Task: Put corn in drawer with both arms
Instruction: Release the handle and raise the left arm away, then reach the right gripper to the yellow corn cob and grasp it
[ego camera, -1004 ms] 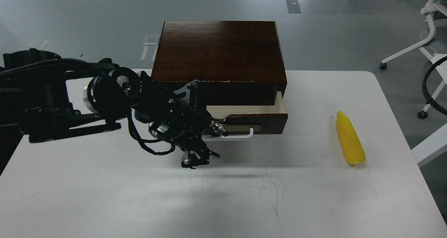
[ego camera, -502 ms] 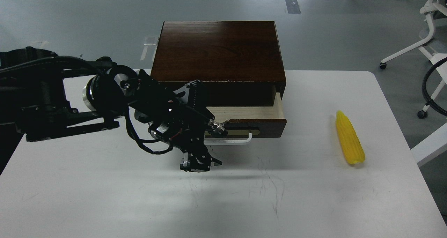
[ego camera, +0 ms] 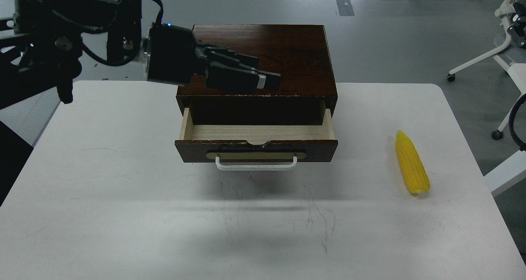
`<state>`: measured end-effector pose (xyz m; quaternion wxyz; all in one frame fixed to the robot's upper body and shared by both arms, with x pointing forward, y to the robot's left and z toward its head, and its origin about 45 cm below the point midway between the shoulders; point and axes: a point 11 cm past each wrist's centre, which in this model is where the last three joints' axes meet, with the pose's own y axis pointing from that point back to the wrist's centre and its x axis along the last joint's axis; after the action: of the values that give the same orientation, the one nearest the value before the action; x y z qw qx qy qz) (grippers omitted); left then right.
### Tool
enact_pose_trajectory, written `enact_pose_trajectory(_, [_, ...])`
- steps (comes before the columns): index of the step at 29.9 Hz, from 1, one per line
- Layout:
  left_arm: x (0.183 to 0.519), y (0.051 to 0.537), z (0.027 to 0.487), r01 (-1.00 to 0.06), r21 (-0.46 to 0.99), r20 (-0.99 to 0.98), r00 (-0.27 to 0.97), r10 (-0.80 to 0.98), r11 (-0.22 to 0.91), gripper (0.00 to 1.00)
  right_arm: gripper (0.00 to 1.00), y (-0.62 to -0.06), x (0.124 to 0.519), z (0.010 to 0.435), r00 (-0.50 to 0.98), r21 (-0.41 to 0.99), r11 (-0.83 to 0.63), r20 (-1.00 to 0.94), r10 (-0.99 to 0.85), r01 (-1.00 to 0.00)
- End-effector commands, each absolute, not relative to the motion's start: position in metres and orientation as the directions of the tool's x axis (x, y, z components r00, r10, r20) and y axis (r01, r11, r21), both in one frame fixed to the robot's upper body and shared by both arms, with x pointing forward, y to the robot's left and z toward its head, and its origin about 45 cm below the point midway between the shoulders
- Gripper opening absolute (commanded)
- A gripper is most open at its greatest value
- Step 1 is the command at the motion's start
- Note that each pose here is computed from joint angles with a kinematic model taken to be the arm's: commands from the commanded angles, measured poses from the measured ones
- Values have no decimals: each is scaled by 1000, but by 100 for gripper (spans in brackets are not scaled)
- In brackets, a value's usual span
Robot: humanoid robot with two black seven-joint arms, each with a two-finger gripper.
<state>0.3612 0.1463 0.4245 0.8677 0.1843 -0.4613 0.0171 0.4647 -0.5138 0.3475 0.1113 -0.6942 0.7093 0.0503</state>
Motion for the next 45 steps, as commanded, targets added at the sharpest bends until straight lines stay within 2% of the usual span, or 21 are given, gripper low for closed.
enact_pose_trajectory(1, [387,165,439,-285,140,707,700,106,948,98,100,-508,469,355,40,26,-40,7,-999,-999])
enact_pose_trajectory(4, [409,182,440,-370,1,550,776,308,929,98,100,-501,472,357,98,110,-80,174,-980,-991])
enact_pose_trajectory(7, [435,208,446,-501,-195,273,798,537,843,98,100,-495,475,360,168,193,-107,338,-926,-975])
enact_pose_trajectory(9, [446,221,445,-559,-259,151,782,604,788,98,100,-492,477,362,199,226,-114,399,-895,-968])
enact_pose_trajectory(11, [462,243,438,-647,-338,-28,733,680,684,98,100,-483,478,359,264,285,-135,484,-834,-949])
enact_pose_trajectory(15, [473,273,423,-730,-393,-184,658,730,559,98,100,-463,478,342,383,380,-187,547,-745,-906])
enact_pose_trajectory(17, [471,292,407,-768,-409,-265,617,741,493,98,100,-438,475,322,506,470,-245,582,-636,-848])
enact_pose_trajectory(22, [464,321,396,-804,-442,-350,564,748,399,98,100,-405,461,285,663,600,-304,578,-475,-740])
enact_pose_trajectory(25, [464,332,393,-820,-451,-398,538,743,352,98,100,-392,441,247,767,718,-288,536,-353,-634])
enact_pose_trajectory(30, [468,335,390,-833,-457,-444,518,731,312,98,100,-381,406,209,872,837,-251,446,-201,-486])
enact_pose_trajectory(40, [467,338,392,-832,-456,-431,517,740,316,98,100,-399,380,181,893,879,-168,425,-147,-445])
enact_pose_trajectory(45, [467,340,392,-833,-455,-428,515,743,315,98,93,-403,374,163,894,885,-149,421,-155,-442])
